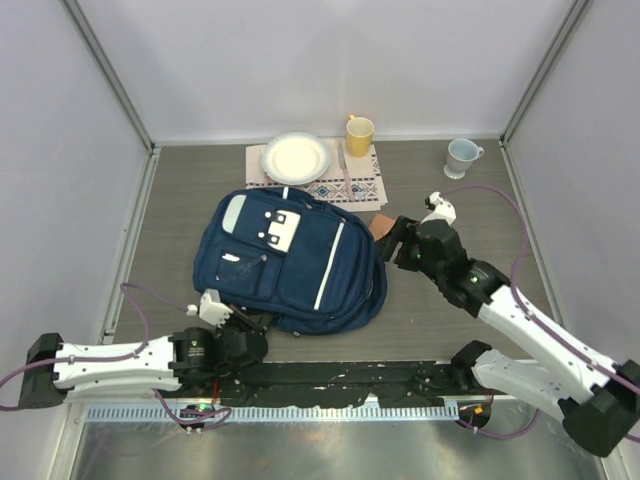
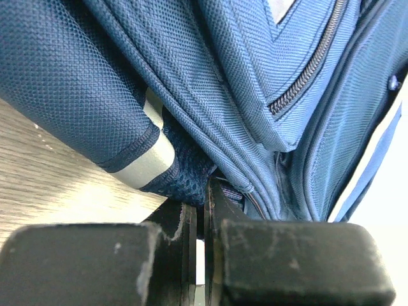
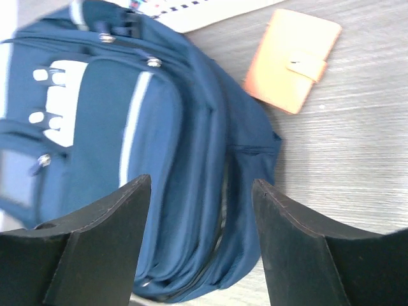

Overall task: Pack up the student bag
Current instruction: Zip the student bag at the center of the board.

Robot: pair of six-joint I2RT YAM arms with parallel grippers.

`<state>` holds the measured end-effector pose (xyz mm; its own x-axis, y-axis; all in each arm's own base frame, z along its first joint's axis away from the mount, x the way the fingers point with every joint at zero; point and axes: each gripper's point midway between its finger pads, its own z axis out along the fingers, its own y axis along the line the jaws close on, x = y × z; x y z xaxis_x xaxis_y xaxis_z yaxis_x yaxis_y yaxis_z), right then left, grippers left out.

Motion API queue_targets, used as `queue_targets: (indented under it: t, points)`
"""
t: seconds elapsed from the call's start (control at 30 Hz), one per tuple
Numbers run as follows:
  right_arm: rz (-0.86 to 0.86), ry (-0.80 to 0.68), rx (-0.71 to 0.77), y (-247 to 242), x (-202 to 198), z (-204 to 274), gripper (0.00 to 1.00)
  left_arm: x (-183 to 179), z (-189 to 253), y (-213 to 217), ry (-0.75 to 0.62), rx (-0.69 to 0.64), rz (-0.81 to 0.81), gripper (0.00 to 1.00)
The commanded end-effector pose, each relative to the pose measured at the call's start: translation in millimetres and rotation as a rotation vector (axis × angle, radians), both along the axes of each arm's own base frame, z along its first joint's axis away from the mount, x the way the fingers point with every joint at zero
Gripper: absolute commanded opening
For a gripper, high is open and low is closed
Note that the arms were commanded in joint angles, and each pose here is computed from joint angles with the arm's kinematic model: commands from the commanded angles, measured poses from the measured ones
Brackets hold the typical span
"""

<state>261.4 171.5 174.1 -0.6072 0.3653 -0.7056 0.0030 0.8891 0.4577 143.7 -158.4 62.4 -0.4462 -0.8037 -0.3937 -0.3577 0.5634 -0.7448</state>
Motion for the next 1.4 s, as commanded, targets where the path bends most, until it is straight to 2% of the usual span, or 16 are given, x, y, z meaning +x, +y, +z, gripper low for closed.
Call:
queue_targets:
  t: [0.0, 0.07, 0.1, 0.17, 0.2, 0.27, 0.3, 0.33, 0.47, 0.53, 0.6, 0.87, 0.93, 1.13, 1.37]
  points:
    - [0.181, -0.090, 0.147, 27.9, -34.0, 42.9, 0.69, 20.8, 51.7, -2.6, -0.148, -0.008, 0.057, 0.00]
    - [0.238, -0.071, 0.175, 43.1, -53.0, 37.6, 0.65, 22.3, 60.5, -7.2, -0.170, 0.010, 0.037, 0.00]
    - [0.316, -0.041, 0.184, 63.4, -78.6, 30.1, 0.63, 23.1, 67.5, -10.3, -0.178, 0.004, 0.032, 0.00]
    - [0.299, -0.053, 0.154, 72.3, -91.8, 22.5, 0.62, 23.9, 72.8, -12.7, -0.185, 0.005, 0.028, 0.00]
    - [0.346, -0.045, 0.171, 88.1, -113.2, 19.8, 0.62, 24.0, 75.2, -14.0, -0.185, 0.001, 0.027, 0.00]
    - [0.367, -0.045, 0.161, 102.2, -127.9, 13.2, 0.60, 23.5, 77.1, -16.7, -0.184, -0.009, 0.019, 0.00]
    - [0.321, -0.083, 0.161, 104.5, -124.6, 17.9, 0.59, 23.5, 77.5, -18.7, -0.187, -0.018, 0.015, 0.00]
    - [0.378, -0.086, 0.152, 118.9, -146.1, 15.0, 0.59, 23.3, 77.6, -19.8, -0.186, -0.024, 0.013, 0.00]
    - [0.390, -0.183, 0.119, 147.5, -170.8, 26.9, 0.59, 22.1, 76.3, -20.1, -0.182, -0.024, 0.003, 0.00]
    - [0.332, -0.223, 0.085, 149.3, -170.5, 29.0, 0.60, 21.7, 78.9, -19.4, -0.182, -0.023, 0.001, 0.00]
    - [0.344, -0.248, 0.048, 160.1, -182.9, 26.5, 0.60, 21.6, 80.3, -17.7, -0.183, -0.020, 0.002, 0.00]
    - [0.385, -0.197, 0.123, 179.5, -203.8, 1.3, 0.59, 20.3, 84.6, -17.5, -0.185, -0.041, -0.008, 0.00]
    - [0.387, -0.180, 0.162, 183.4, -207.2, -0.3, 0.57, 20.3, 87.2, -18.7, -0.189, -0.047, -0.012, 0.00]
    - [0.421, -0.169, 0.153, 191.4, -214.5, -12.3, 0.46, 20.3, 91.2, -28.1, -0.191, -0.054, -0.032, 0.00]
    - [0.408, -0.181, 0.070, 198.8, -212.6, -27.4, 0.45, 20.7, 104.1, -38.0, -0.202, -0.040, -0.060, 0.00]
